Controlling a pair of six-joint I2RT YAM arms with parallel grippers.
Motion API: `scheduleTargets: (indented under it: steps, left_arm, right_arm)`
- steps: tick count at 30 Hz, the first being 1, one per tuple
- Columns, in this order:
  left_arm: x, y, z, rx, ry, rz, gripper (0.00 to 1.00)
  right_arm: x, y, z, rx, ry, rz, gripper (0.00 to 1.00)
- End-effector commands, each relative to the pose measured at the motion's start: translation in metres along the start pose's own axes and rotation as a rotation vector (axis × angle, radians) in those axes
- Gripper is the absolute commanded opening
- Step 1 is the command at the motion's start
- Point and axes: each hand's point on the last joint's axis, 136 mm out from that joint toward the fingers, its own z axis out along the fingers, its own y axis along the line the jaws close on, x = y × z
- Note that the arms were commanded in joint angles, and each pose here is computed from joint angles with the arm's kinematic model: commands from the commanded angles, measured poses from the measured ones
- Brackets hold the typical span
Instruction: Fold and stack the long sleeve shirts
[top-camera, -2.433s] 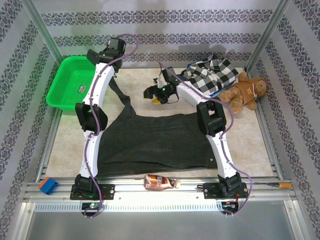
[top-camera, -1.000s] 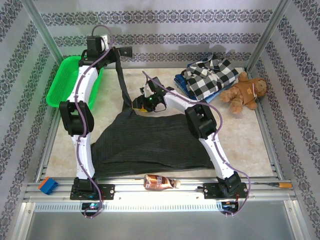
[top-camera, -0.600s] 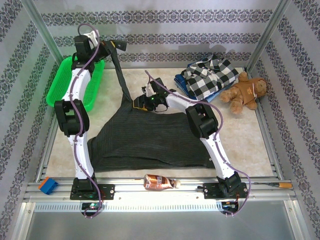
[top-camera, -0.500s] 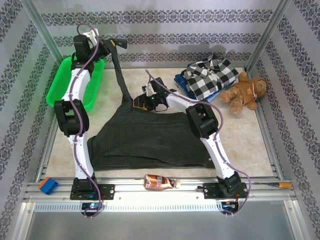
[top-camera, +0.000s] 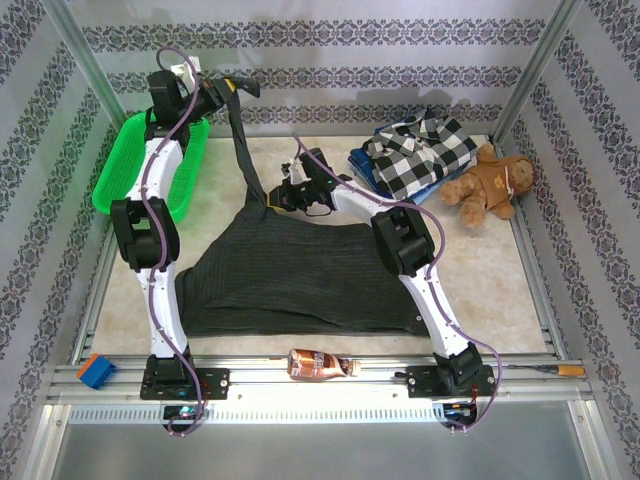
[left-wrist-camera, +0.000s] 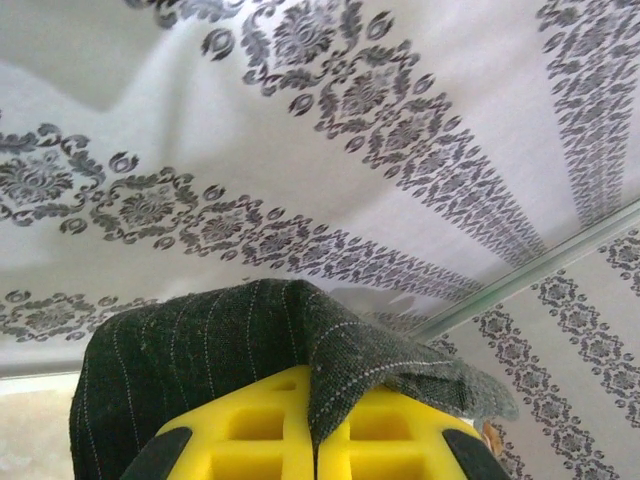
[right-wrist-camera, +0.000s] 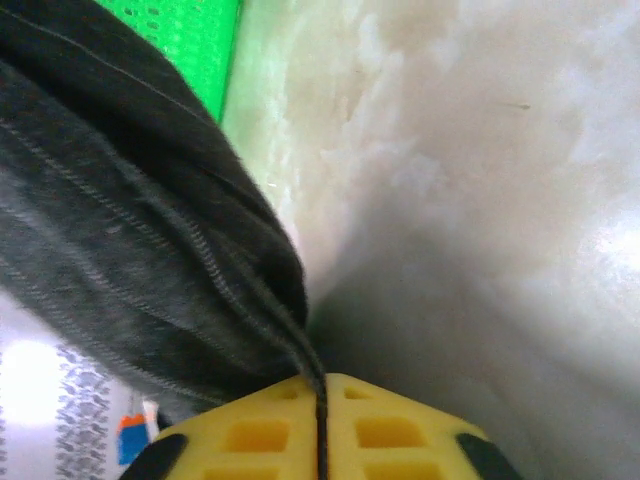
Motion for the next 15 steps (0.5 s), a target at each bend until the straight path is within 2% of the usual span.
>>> scheduleTargets:
  steps: [1,3,5,7,10,13,14,15]
  left_arm:
    - [-0.009,0.012,-0.001,-0.05,-0.023,0.021,0.01]
    - [-0.009,0.029,-0.002,-0.135,-0.033,0.018,0.05]
    - [-0.01,0.048,-0.006,-0.236,-0.046,0.016,0.19]
    - [-0.011,0.058,-0.008,-0.291,-0.054,0.017,0.21]
    - [-0.017,0.074,-0.016,-0.401,-0.081,0.008,0.59]
    - [-0.013,0.075,-0.022,-0.477,-0.058,-0.01,0.77]
    - [-0.007,0.073,-0.024,-0.5,-0.031,-0.008,0.88]
    - [0.002,0.069,-0.026,-0.525,0.004,-0.001,0.88]
  right_arm:
    - [-0.011,0.005,-0.007,-0.024,-0.032,-0.019,0.0]
    - [-0.01,-0.002,-0.013,0.024,-0.048,-0.002,0.0]
    - [-0.008,-0.017,-0.021,0.091,-0.067,0.045,0.0]
    - [-0.003,-0.035,-0.029,0.136,-0.089,0.112,0.0]
    - [0.004,-0.062,-0.043,0.218,-0.129,0.197,0.0]
    - [0.011,-0.083,-0.052,0.256,-0.156,0.286,0.0]
    - [0.013,-0.089,-0.055,0.271,-0.162,0.314,0.0]
    - [0.014,-0.093,-0.057,0.279,-0.165,0.329,0.0]
